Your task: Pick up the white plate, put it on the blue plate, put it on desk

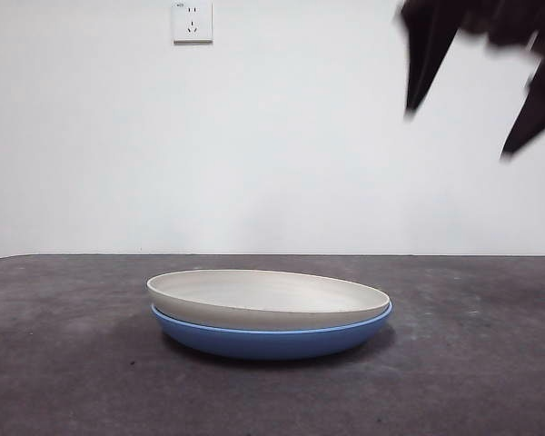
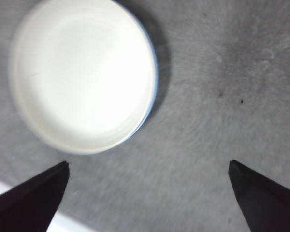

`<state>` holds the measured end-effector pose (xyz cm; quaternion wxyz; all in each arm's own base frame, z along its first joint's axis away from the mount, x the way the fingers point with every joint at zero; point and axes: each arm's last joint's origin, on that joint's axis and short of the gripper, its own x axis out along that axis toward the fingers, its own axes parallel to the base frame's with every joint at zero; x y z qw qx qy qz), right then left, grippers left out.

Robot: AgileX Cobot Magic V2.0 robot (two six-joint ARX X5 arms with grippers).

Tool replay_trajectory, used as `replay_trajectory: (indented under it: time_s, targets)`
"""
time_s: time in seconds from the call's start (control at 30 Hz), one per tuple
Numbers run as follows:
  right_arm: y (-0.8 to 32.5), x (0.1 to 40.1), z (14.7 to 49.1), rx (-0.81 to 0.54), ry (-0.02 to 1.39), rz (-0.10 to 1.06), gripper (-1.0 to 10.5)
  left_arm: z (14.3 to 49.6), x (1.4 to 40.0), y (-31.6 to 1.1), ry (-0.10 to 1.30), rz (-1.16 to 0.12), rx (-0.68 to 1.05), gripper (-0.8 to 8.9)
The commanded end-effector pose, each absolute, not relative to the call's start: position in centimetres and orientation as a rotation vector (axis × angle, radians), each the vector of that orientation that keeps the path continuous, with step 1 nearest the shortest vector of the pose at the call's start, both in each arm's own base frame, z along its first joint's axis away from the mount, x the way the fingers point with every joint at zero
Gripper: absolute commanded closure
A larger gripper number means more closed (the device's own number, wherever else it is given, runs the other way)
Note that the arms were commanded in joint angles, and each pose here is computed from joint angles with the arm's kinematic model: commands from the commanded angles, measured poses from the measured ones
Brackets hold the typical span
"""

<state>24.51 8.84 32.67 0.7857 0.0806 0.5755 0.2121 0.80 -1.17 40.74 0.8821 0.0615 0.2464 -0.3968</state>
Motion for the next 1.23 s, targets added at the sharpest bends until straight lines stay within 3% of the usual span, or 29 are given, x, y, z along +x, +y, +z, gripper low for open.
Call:
replay_trajectory:
  time_s: [0.03,0.27,0.53,0.73,1.0,1.07,1.1,1.13,1.2,1.23]
  targets:
    - [8.0,20.7,36.1,0.148,1.127,0.503,2.9,41.1,0.8,-1.2,0.492,-0.834,0.127,1.56]
    - [5.1,11.0,40.5,0.127,0.903,0.578,2.9,41.1,0.8,-1.2,0.491,-0.834,0.124,1.56]
    - [2.2,3.2,41.2,0.071,0.758,0.629,2.9,41.2,0.8,-1.2,0.486,-0.834,0.123,1.56]
    - [1.0,0.0,41.2,0.075,0.646,0.642,2.9,41.2,0.8,-1.2,0.487,-0.834,0.119,1.56]
    - [0.7,-0.7,41.1,0.08,0.623,0.648,3.0,41.2,0.8,-1.2,0.488,-0.834,0.119,1.67]
    - [0.8,-0.7,41.1,0.083,0.624,0.646,4.1,41.2,0.8,-1.2,0.488,-0.834,0.119,2.57]
    - [0.8,-0.7,41.1,0.083,0.625,0.646,5.2,41.2,0.8,-1.2,0.489,-0.834,0.12,3.55]
    - [0.8,-0.7,41.1,0.083,0.625,0.646,7.0,41.2,0.8,-1.2,0.49,-0.834,0.12,5.39]
    - [0.8,-0.7,41.1,0.083,0.625,0.646,9.4,41.2,0.8,-1.2,0.49,-0.834,0.121,8.12]
    - [0.8,-0.7,41.1,0.083,0.625,0.646,9.3,41.2,0.8,-1.2,0.487,-0.833,0.119,7.84]
